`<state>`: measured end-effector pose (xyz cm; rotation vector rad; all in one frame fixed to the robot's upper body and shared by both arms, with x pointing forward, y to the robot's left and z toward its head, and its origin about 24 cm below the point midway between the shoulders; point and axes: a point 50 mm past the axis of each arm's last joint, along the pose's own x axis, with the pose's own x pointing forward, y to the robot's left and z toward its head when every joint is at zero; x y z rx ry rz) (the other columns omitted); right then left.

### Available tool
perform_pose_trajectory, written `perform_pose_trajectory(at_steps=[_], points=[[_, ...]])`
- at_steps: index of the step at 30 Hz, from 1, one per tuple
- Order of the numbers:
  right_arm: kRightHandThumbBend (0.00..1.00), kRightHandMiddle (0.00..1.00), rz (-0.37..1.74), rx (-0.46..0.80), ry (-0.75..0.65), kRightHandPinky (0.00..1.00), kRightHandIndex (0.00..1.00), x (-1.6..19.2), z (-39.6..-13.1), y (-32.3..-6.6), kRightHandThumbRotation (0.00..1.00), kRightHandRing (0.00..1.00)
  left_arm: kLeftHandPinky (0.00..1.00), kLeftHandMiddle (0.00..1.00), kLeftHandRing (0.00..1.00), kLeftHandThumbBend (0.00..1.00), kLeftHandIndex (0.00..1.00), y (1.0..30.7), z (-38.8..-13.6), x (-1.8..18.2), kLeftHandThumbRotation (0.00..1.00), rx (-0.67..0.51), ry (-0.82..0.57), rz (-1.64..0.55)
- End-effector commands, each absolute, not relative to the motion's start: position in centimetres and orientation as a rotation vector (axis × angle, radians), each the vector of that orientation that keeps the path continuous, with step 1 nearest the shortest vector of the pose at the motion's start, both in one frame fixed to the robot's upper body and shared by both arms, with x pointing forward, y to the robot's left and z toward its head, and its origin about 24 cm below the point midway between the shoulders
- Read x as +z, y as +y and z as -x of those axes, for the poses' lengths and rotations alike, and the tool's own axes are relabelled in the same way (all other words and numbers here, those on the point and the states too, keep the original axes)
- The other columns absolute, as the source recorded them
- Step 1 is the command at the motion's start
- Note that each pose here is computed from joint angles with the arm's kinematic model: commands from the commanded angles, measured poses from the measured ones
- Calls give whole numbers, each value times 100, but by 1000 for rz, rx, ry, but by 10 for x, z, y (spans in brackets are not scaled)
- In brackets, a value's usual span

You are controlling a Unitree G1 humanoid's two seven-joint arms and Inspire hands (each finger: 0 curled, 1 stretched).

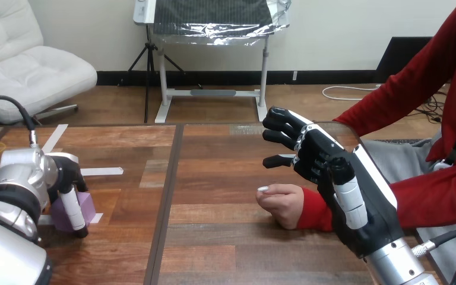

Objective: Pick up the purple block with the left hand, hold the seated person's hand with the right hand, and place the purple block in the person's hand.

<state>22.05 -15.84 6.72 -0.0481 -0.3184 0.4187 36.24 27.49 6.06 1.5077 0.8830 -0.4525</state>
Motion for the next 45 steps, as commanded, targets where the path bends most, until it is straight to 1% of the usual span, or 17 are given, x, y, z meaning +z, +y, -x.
perform_pose_trajectory(at_steps=[1,6,9,13,18,24,27,30,31,33,36,45], points=[[93,88,56,422,-394,70,87,83,-226,-159,100,86,49,75,68,64,92,271,-381,98,0,-372,778,-1579],[93,88,53,424,-392,70,87,83,-226,-159,100,86,48,74,67,65,91,271,-381,97,0,-363,766,-1583],[93,88,53,425,-389,70,87,83,-226,-159,100,86,39,68,57,68,91,271,-381,97,0,-353,756,-1584],[94,88,53,423,-387,70,87,83,-226,-159,100,87,30,61,45,67,89,272,-381,96,0,-348,758,-1586],[94,88,52,424,-389,70,87,83,-226,-159,100,87,26,58,40,65,87,271,-381,96,0,-346,755,-1598],[94,88,52,425,-391,70,87,84,-226,-159,100,87,21,50,33,62,81,272,-381,94,0,-334,734,-1619],[94,88,52,424,-390,70,87,84,-226,-158,100,86,22,50,33,60,78,273,-380,93,0,-320,730,-1612],[94,88,51,425,-390,70,87,84,-226,-159,100,86,24,53,37,58,75,274,-380,93,0,-305,726,-1601],[94,88,51,425,-390,70,87,84,-226,-159,100,86,26,57,42,55,73,274,-380,93,0,-303,724,-1603],[94,88,50,426,-389,70,87,84,-226,-159,100,86,28,60,44,53,72,274,-380,92,0,-292,723,-1601],[94,88,49,426,-389,70,87,83,-226,-159,100,86,36,65,54,54,69,275,-380,91,0,-271,722,-1595],[95,88,56,427,-396,70,87,83,-227,-159,100,86,45,66,60,58,59,275,-380,91,0,-221,706,-1590]])
